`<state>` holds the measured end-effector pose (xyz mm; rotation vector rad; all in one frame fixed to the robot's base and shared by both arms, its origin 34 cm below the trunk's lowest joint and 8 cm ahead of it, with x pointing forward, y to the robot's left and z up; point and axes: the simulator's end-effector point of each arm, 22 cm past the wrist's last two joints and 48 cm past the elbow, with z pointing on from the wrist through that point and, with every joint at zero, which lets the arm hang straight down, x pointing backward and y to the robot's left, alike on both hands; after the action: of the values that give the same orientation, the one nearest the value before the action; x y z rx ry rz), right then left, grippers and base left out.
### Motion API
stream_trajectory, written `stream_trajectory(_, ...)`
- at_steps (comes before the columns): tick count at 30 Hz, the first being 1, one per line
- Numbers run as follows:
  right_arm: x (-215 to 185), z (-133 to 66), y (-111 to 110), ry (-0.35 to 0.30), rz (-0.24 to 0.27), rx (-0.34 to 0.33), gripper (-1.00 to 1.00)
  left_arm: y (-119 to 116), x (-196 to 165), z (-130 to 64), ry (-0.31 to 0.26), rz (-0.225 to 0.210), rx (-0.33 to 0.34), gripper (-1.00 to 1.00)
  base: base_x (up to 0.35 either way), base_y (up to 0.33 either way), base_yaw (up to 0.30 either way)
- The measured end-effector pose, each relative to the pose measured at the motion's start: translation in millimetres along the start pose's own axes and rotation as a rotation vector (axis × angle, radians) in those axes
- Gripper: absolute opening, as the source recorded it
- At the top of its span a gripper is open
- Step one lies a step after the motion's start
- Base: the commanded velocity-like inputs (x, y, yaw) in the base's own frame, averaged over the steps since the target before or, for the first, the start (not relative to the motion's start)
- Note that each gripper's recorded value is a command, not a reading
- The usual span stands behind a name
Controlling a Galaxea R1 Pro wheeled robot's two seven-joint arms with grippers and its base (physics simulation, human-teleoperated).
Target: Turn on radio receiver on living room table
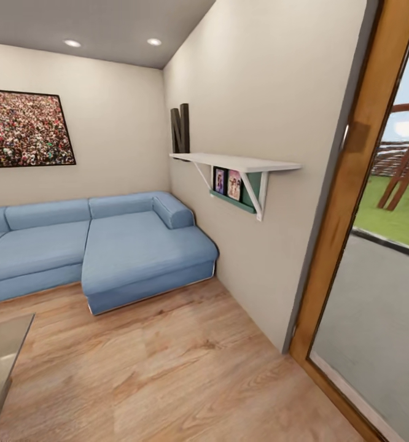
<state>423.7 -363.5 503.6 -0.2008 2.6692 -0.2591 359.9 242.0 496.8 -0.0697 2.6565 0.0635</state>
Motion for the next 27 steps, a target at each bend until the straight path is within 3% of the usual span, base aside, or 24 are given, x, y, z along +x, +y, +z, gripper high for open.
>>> stream_trajectory(27,0.0,0.0,0.2,0.0,0.0,0.0,1.0,0.0,0.2,0.0,0.0,0.0,0.0,1.0,0.325,0.0,0.279)
